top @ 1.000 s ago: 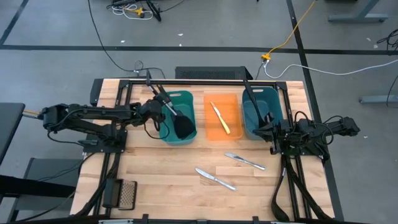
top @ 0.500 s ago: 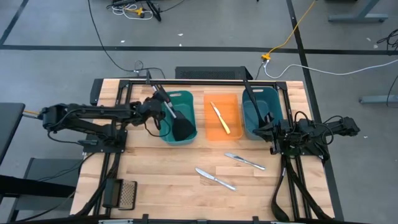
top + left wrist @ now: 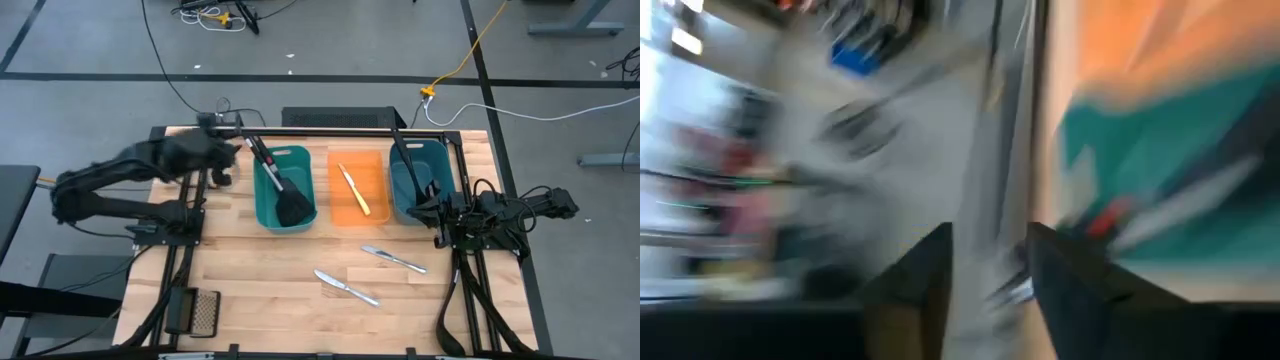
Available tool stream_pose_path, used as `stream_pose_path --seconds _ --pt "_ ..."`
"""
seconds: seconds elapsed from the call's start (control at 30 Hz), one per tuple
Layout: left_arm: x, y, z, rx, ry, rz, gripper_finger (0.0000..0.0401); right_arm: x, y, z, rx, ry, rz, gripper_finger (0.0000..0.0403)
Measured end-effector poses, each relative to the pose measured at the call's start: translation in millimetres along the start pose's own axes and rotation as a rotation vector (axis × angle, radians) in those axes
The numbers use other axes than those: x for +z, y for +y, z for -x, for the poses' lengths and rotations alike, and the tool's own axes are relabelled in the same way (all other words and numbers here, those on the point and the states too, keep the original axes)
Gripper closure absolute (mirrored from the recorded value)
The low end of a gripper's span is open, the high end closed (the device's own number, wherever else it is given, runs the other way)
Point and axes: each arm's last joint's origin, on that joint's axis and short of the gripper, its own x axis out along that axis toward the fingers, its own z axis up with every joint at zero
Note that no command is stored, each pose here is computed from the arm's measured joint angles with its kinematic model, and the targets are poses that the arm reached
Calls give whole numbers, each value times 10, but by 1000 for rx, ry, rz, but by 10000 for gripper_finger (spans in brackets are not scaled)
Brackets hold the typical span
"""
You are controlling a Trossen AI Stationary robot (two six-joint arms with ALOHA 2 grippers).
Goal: Pick & Place Kitchen Items
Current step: Put the black ladle into the blue bin
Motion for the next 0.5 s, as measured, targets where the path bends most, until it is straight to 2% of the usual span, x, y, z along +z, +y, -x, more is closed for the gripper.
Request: stream_pose_path --seconds 0.1,0.23,0.37,0.5 --pt "-154 81 220 -100 -141 335 328 0 0 0 -1 0 4 389" --pt "-319 16 346 -207 -246 620 391 9 0 0 0 -9 13 389" --pt "-394 -110 361 -315 -451 754 391 18 1 0 0 -18 14 389" --pt "-558 -274 335 -298 -564 804 396 21 2 0 3 -21 -4 389"
